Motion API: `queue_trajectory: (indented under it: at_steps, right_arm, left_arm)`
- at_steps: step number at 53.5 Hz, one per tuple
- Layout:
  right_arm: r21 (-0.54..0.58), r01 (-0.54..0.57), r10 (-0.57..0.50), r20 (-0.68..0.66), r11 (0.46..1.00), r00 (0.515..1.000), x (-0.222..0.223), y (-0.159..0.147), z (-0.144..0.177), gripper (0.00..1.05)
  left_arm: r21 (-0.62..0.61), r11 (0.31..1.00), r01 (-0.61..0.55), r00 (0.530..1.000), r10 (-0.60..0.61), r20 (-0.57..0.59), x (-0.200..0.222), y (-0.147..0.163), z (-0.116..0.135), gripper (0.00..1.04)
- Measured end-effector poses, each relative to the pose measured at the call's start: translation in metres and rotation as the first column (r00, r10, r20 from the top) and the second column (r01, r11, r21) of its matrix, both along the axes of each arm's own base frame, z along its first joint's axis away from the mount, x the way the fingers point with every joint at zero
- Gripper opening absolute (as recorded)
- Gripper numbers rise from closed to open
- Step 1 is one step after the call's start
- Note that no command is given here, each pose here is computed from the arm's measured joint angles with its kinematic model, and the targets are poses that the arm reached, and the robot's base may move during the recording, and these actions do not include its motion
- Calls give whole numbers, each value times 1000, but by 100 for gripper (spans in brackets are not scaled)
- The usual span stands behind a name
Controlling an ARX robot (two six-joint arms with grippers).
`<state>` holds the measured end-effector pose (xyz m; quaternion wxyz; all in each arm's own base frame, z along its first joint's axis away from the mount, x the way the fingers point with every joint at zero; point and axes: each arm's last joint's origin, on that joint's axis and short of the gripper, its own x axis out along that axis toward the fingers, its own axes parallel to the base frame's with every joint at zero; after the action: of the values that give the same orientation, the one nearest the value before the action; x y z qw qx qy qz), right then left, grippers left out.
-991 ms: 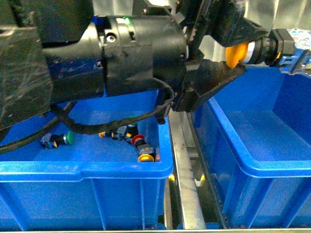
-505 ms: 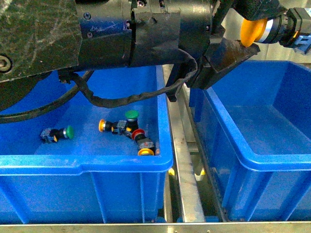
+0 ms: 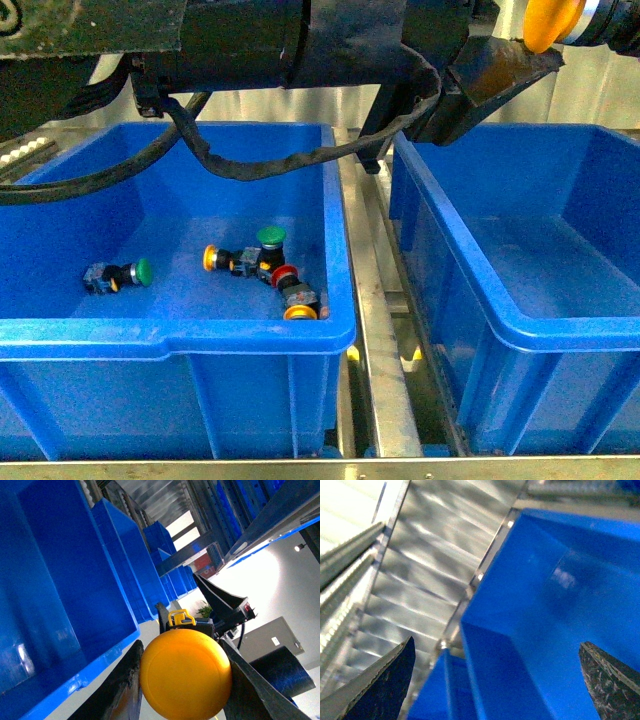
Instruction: Pick red and yellow buttons and place in box
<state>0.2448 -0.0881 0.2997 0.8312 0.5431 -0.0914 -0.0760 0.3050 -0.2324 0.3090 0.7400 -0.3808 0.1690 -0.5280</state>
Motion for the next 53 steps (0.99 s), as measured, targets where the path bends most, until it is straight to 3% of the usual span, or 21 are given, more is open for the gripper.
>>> queue_trajectory:
  at_steps: [7, 13, 31, 53]
  right_arm:
    - [242, -75, 66, 43, 967, 997, 12, 17, -5, 98]
    - [319, -155, 138, 74, 935, 988, 17, 40, -2, 98]
    - [351, -289, 265, 115, 891, 957, 19, 83, 10, 98]
    - [341, -335, 290, 179, 878, 940, 5, 97, 42, 98]
  left_arm:
    - [1, 1000, 2, 1000, -2, 11, -1, -2, 3, 34]
    - [-3, 1000, 2, 1000, -2, 26, -1, -4, 8, 34]
    - [-20, 1000, 14, 998, -13, 57, -1, -14, 20, 34]
    - [-1, 1000, 23, 1000, -23, 13, 7, -32, 2, 34]
